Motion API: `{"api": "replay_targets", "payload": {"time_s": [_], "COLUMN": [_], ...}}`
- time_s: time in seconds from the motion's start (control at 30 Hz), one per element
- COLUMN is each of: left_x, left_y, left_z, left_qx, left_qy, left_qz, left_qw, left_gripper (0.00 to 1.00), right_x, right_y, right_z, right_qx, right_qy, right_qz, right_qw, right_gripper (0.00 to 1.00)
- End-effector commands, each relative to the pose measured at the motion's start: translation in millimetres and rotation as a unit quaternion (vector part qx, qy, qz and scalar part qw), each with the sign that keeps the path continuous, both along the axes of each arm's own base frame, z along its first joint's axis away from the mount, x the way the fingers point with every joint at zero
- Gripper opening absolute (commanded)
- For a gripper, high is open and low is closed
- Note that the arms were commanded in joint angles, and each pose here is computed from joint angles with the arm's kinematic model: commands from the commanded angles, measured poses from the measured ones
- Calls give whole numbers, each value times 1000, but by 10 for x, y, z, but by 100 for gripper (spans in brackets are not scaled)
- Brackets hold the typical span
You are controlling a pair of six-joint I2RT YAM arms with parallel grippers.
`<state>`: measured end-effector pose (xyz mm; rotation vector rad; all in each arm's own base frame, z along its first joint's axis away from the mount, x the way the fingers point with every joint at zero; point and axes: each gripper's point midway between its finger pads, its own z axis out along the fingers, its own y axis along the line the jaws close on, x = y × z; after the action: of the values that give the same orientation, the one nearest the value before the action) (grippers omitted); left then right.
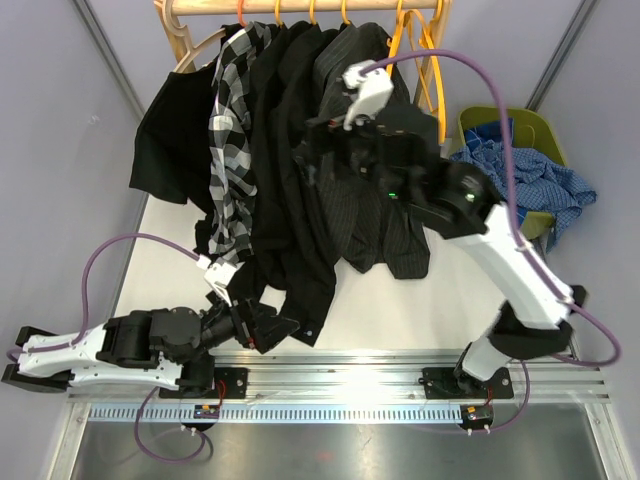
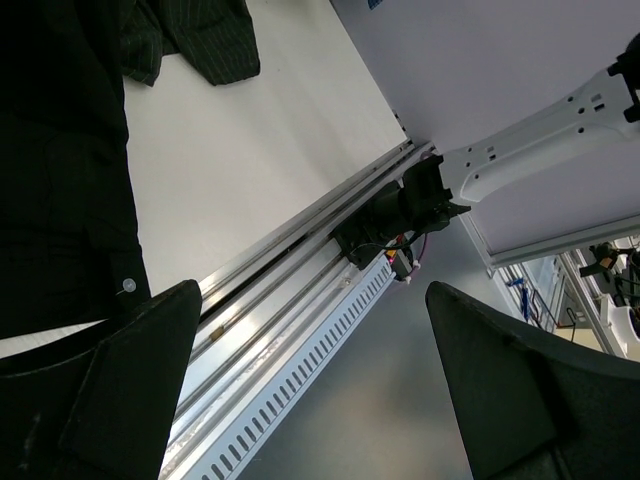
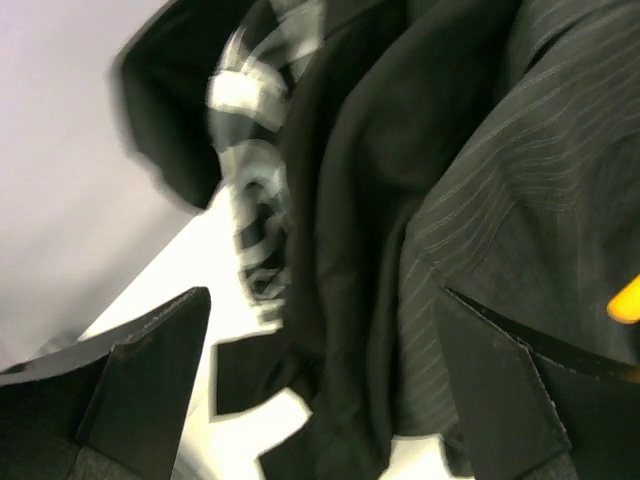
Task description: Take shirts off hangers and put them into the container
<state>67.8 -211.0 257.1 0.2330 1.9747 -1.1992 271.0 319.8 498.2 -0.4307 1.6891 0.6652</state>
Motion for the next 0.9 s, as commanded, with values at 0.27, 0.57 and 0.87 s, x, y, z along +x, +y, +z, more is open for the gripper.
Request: {"api": "replay_targets", "payload": {"time_s": [0.27, 0.57, 0.87], "left_x": [36, 0, -70], "left_y": [88, 100, 29], "left_z": [-12, -64, -89], "left_qx": [-23, -44, -53], "left_qy": [0, 12, 24], "left_qz": [14, 7, -10], "left_qw": [1000, 999, 998], "left_gripper": [99, 99, 99], "right_x": [720, 871, 1321], "right_y": [-198, -299, -471], "right_z": [63, 43, -317], "right_qx": [-44, -45, -28], "right_qy": [-62, -88, -42], "right_qz": [-313, -382, -410], "right_qw": [947, 919, 911], "right_gripper": [96, 86, 67]}}
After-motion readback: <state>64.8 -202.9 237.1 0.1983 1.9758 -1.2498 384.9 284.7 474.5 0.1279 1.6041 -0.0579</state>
